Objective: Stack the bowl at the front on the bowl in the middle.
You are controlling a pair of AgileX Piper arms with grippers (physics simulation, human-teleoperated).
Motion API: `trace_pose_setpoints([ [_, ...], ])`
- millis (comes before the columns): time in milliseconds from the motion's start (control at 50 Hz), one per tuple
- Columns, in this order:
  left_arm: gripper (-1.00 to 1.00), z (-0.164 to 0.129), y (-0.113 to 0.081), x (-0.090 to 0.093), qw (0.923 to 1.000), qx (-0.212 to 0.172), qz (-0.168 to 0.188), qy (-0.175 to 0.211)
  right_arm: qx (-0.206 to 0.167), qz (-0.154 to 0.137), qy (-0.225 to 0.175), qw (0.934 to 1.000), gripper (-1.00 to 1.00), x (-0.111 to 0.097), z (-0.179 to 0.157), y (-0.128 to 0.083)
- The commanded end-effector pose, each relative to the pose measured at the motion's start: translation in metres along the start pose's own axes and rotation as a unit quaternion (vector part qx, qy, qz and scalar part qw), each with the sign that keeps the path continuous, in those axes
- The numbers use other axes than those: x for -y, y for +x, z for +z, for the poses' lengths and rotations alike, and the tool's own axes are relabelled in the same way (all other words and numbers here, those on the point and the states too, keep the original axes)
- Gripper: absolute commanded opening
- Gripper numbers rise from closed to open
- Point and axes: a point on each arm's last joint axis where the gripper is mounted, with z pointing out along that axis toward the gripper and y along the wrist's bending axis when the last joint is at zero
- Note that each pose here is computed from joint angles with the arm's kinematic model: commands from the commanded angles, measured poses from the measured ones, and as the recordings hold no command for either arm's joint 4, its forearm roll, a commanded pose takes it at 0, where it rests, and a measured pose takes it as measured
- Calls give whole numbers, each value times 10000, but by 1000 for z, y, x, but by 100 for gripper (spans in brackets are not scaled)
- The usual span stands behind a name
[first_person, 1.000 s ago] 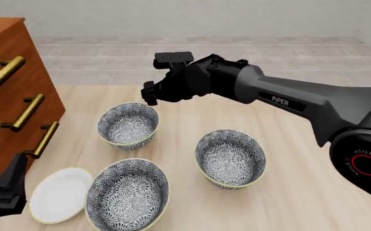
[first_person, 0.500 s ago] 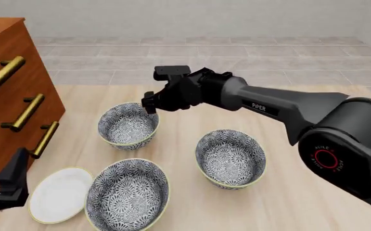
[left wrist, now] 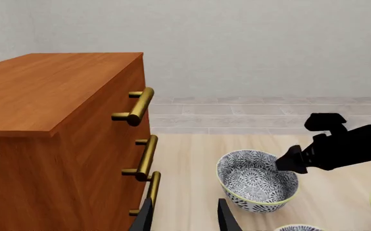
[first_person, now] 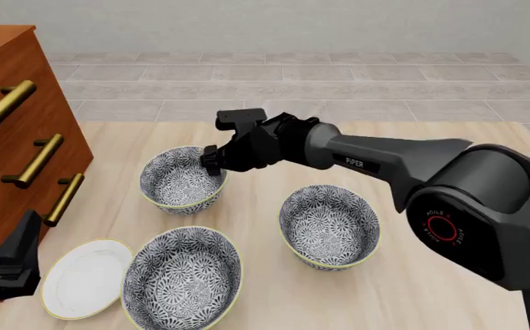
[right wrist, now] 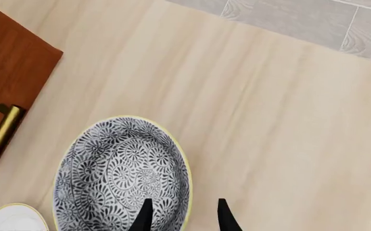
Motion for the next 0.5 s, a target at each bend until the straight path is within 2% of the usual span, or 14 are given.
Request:
trace_pose_setpoints([
  [20,100,-3,-1,0,10000,22,-29,20,-46,-51,-31,10000,100,-4,5,6],
  [500,100,-2,0,1,10000,7,-38,44,-158,-213,-18,9996,100,-1,18,28],
])
